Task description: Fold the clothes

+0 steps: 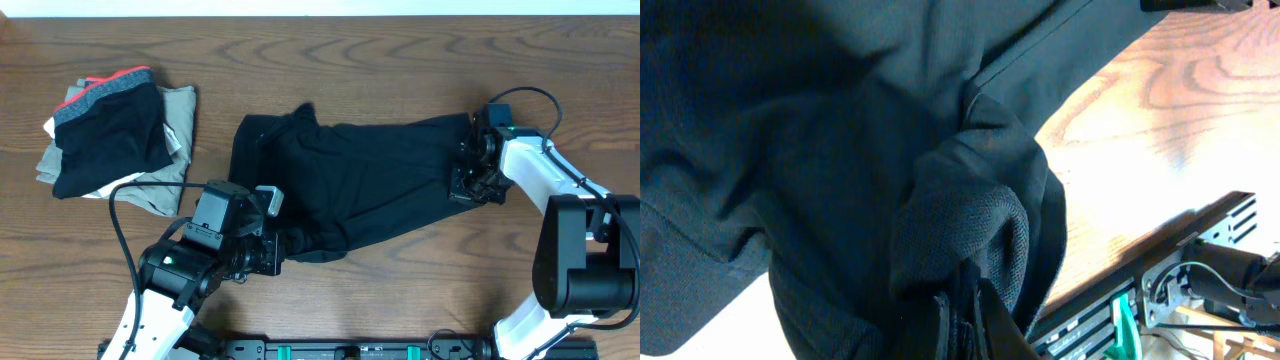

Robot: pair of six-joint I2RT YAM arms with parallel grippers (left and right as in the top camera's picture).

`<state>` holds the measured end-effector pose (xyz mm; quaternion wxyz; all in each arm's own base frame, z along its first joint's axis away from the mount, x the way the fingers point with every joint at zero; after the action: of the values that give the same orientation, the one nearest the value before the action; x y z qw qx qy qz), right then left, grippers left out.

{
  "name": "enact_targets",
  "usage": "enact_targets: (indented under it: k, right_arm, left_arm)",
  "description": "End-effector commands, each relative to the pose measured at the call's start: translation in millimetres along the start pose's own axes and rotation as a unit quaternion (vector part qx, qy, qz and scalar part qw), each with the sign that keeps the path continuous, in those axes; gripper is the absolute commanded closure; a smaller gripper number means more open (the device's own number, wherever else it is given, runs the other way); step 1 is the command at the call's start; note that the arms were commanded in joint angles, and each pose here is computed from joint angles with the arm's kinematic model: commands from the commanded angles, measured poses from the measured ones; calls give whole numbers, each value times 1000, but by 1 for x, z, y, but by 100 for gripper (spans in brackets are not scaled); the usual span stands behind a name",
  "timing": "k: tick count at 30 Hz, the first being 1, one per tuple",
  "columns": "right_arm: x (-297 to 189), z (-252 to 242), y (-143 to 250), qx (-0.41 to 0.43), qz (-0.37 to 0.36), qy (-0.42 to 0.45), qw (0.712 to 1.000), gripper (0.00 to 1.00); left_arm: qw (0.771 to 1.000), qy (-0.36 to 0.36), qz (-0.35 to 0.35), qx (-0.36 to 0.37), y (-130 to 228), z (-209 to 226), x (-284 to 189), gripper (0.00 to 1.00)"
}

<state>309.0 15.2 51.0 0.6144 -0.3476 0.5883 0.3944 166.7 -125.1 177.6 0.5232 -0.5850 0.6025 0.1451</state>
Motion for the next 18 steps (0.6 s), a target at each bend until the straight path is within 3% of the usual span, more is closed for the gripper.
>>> enact_targets:
  k: [1,5,8,13,14,16,18]
  right_arm:
    - [-19,4,-1,-6,-26,-11,1000,99]
    - [-56,10,-5,-13,-86,-43,995,99]
    - [-75,14,-9,-18,-127,-63,990,83]
    - [-69,16,-10,-20,-120,-60,991,79]
    - [-64,16,-10,-25,-113,-55,992,71]
    - [-52,19,-10,-49,-101,-47,993,45]
    - [-42,21,-11,-74,-91,-40,992,41]
  left_arm:
    - [1000,-5,1,8,0,1,0,94]
    - [1000,-5,1,8,0,1,0,94]
    - [1000,-5,1,8,0,1,0,94]
    - [1000,-5,1,8,0,1,0,94]
    - [1000,-5,1,8,0,1,0,94]
    - [1000,-5,1,8,0,1,0,94]
    - [1000,-5,1,8,0,1,0,94]
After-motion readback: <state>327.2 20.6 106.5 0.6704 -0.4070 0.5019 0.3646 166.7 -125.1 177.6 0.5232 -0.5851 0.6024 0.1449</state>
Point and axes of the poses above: each gripper's point midway between its finger pads, its own x axis out along the fingers, its own z axis along the line the jaws close on, y = z × x, the point moved 5 cm from there along -x, back along the fingers, and after that the axes turned 15 degrees about x, right-handed, at the moved point
